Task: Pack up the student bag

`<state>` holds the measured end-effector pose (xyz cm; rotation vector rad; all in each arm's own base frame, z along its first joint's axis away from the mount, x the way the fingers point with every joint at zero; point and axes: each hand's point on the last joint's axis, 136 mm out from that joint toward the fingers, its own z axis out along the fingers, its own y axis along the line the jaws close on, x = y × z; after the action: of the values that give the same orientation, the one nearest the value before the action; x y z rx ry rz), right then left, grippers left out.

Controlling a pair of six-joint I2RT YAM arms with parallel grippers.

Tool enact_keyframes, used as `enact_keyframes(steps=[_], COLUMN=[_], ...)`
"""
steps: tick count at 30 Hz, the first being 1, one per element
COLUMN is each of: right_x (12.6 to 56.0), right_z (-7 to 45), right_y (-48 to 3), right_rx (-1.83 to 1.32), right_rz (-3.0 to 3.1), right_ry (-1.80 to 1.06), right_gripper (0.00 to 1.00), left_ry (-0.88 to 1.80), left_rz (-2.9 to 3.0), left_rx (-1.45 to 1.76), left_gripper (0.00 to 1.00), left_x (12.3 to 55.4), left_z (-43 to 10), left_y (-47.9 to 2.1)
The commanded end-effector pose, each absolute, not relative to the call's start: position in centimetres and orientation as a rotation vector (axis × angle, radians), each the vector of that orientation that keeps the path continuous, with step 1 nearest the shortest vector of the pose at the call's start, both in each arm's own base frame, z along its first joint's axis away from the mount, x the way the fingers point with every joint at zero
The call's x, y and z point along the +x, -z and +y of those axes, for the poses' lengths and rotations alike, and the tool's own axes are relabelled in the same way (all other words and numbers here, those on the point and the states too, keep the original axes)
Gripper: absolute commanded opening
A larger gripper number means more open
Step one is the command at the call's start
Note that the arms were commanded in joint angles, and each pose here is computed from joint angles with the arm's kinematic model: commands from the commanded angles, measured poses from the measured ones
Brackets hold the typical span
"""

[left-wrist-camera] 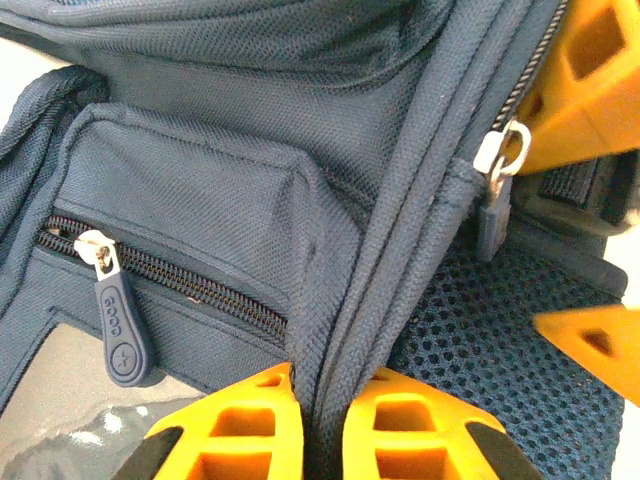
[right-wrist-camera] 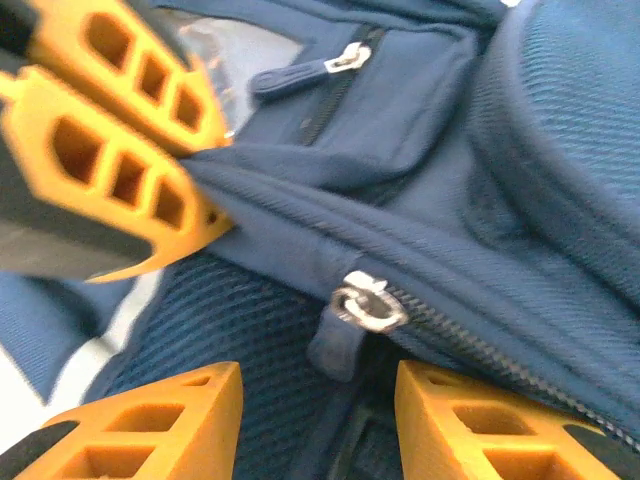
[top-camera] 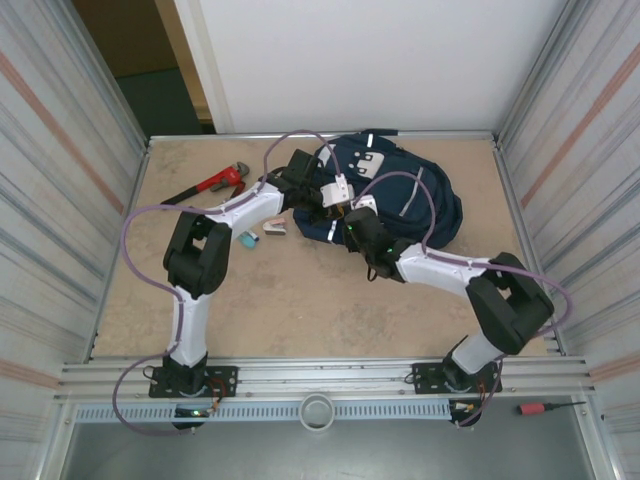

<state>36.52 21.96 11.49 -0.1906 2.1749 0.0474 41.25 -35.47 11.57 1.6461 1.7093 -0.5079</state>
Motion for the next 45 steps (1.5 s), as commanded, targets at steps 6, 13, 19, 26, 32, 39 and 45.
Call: enact_keyframes(steps=[6, 13, 19, 26, 32, 39, 45], right_x=[40.1, 40.6, 39.3, 38.1, 37.3, 36.7, 35.8], right_z=[21.6, 21.7, 20.5, 16.8, 15.0, 13.3, 11.0], right_y=[-13.1, -14.6, -15.1, -15.1, -14.4, -14.0, -13.5], right_rx=[-0.055, -0.045, -0.04, 0.058, 0.097, 0.085, 0.102], right_rz=[2.052, 2.015, 2.046, 2.169, 2.248, 2.263, 2.307], right_ry=[0.143, 0.13, 0.085, -0.135, -0.344, -0.384, -0.346], right_gripper=[0.45, 0.28, 0.16, 0.12, 0.13, 0.04, 0.0], left_ry=[0.629, 0.608, 0.551, 0.492, 0.479, 0.485, 0.456], left_rz=[1.565, 1.559, 1.58, 1.595, 1.579, 1.575, 1.576], left_rx=[1.649, 1.667, 1.684, 1.699, 1.7, 1.698, 1.686], left_gripper=[0.0, 0.0, 0.0, 0.0, 0.0, 0.0, 0.0], left_x=[38.8, 38.9, 39.5, 40.2, 40.5, 40.5, 41.0], left_z=[-37.3, -37.2, -36.8, -35.9, -35.7, -35.7, -35.3], left_y=[-16.7, -16.2, -15.2, -14.1, -14.1, -14.0, -14.2])
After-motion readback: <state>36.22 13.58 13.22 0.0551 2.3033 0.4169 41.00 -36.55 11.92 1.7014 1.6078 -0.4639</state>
